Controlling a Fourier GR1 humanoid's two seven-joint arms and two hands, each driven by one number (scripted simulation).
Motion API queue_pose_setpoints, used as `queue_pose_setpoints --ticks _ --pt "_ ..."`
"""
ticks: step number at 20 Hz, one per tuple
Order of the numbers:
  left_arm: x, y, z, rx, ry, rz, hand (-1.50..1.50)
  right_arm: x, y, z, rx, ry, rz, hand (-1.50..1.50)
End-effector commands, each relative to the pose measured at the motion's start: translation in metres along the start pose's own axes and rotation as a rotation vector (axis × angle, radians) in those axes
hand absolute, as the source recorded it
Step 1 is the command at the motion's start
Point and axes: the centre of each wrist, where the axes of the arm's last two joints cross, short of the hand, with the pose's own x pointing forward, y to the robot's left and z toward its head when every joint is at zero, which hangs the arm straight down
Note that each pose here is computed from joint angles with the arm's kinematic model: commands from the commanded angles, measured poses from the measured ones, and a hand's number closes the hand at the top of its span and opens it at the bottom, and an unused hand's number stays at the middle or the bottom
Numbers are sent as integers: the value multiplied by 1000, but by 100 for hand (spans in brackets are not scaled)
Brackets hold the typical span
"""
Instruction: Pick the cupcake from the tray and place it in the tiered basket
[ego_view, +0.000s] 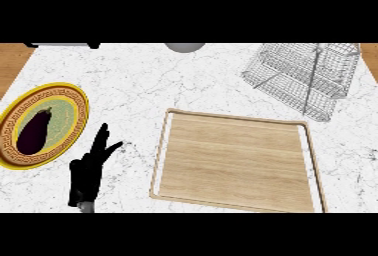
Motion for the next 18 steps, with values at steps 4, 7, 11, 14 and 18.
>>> queue_pose_setpoints --ticks 4,7,11,14,18 --pt "-1 -12 9 -9 58 -21 0 9 35 -35 73 -12 49 150" --pt "-9 -15 5 -11 50 -17 0 -2 90 -39 83 -5 83 150" --pt "-1 -1 -10 6 60 -21 0 16 99 -52 73 23 77 150" --pt "-18 5 10 -16 60 -24 0 -11 114 -61 93 60 60 150" --pt "2 -2 1 -2 55 -20 0 -30 123 -69 113 80 -88 150"
